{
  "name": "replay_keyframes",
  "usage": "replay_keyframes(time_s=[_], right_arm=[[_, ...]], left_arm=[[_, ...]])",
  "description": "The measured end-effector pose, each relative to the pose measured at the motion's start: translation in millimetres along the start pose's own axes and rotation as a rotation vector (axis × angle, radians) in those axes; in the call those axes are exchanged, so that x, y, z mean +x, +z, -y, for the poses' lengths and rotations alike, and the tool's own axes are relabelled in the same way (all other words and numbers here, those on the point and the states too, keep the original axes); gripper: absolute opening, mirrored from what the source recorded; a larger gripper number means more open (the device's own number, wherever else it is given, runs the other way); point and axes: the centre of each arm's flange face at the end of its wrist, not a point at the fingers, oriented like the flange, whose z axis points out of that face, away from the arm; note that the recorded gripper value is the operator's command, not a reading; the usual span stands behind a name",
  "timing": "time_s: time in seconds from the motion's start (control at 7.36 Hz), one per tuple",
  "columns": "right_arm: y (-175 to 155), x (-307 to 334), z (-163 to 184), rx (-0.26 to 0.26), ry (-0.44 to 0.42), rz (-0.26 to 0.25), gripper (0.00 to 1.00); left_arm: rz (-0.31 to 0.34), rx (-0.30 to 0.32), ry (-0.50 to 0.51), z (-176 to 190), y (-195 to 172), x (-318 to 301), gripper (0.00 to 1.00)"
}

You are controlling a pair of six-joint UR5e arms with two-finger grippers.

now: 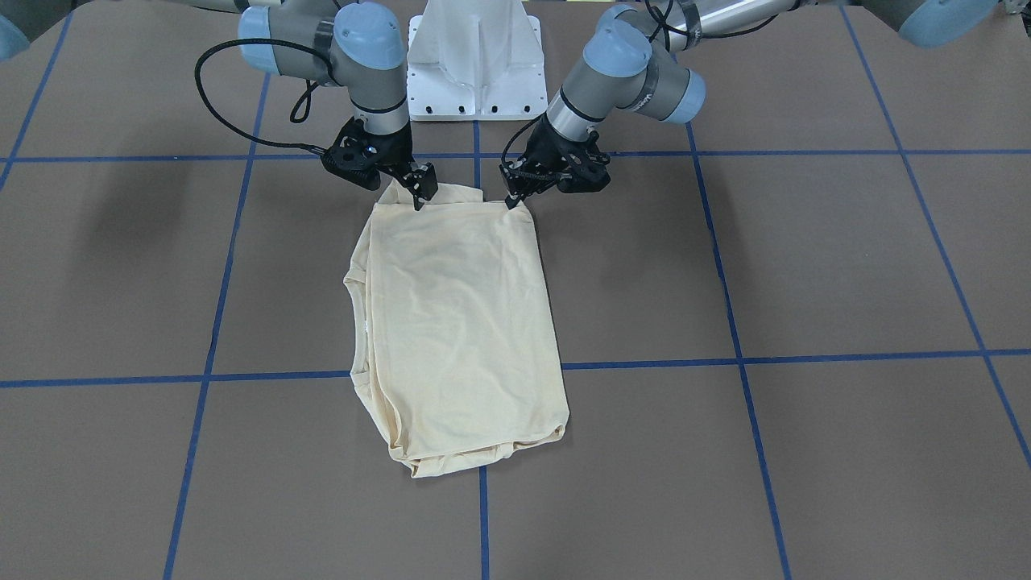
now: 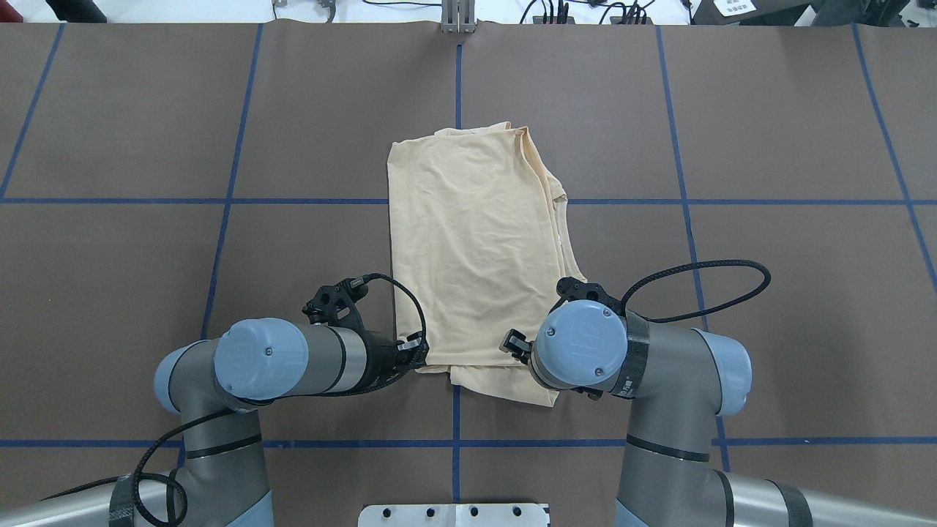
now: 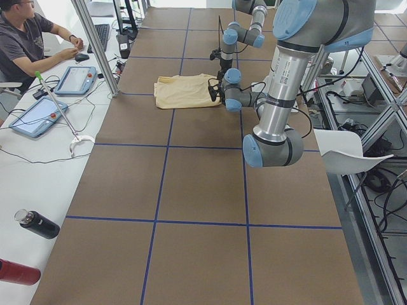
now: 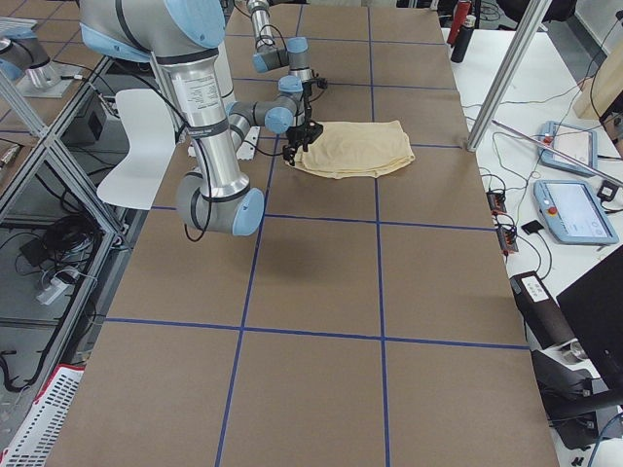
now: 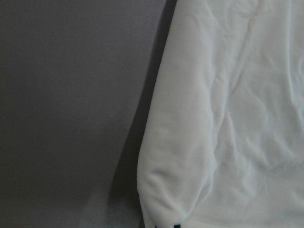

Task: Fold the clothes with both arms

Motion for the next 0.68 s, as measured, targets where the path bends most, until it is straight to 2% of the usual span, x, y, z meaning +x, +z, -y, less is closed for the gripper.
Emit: replay_keyframes(time_s=[0.68], right_arm=[[-2.9, -5.3, 10.2, 0.008, 0.015, 0.007, 0.98]], left_arm=[[0.000, 0.000, 0.002, -0.5, 0.2, -0.1, 0.00]])
